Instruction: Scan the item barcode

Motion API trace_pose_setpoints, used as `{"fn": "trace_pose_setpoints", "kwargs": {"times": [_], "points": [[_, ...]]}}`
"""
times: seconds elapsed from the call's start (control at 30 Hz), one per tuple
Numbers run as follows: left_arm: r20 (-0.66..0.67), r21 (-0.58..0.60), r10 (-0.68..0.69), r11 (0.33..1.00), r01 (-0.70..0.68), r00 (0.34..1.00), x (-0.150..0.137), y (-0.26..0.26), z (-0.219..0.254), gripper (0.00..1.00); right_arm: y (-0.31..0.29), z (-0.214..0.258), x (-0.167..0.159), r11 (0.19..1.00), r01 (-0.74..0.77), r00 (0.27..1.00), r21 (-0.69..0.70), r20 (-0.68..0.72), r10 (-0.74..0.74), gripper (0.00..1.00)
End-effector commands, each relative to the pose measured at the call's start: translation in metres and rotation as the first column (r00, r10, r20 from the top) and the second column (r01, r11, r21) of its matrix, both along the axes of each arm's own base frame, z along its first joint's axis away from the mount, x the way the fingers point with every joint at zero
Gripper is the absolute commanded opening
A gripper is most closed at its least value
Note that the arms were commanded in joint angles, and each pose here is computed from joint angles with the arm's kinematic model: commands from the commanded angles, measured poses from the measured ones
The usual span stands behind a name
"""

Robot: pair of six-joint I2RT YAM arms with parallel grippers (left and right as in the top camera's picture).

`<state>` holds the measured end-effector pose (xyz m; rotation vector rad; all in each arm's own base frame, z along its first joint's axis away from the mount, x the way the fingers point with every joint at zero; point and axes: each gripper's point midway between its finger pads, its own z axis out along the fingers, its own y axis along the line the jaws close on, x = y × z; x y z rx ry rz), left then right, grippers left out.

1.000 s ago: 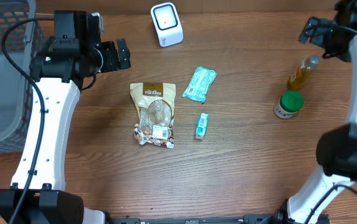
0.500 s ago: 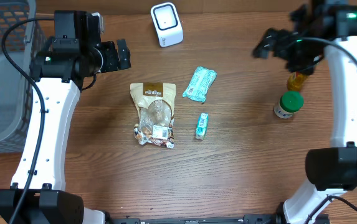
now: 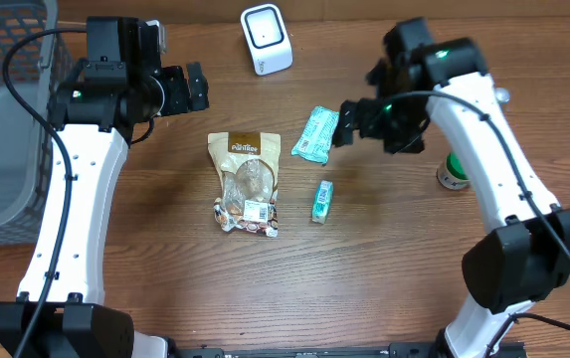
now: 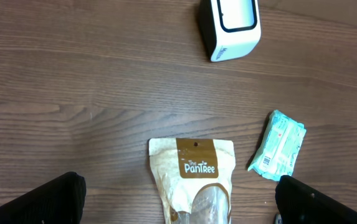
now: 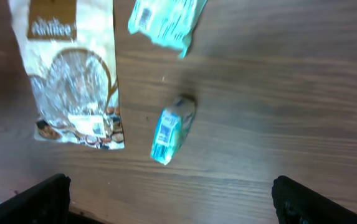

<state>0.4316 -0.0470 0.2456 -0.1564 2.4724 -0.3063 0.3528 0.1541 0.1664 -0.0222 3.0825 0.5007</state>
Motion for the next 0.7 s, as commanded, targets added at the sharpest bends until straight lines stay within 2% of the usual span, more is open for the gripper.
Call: {"fn": "trace_pose_setpoints", "kwargs": {"times": [0.0,0.3,0.67], "points": [[0.018,0.018,-0.019,1.0,0.019,1.0,0.002,-0.001,0.005,1.0,0.014,-0.011,-0.01,1.0,0.007,0.999,0.0,-0.034,-0.007,1.0],[0.018,0.018,-0.019,1.0,0.019,1.0,0.002,-0.001,0.005,1.0,0.037,-0.031,-0.029,0.998,-0.065,0.996,-0.015,-0.067,0.064,1.0],[0.018,0.018,-0.019,1.0,0.018,1.0,0.002,-0.001,0.005,1.0,0.04,-0.032,-0.018,0.999,-0.025,0.999,-0.021,-0.027,0.024,1.0]]}}
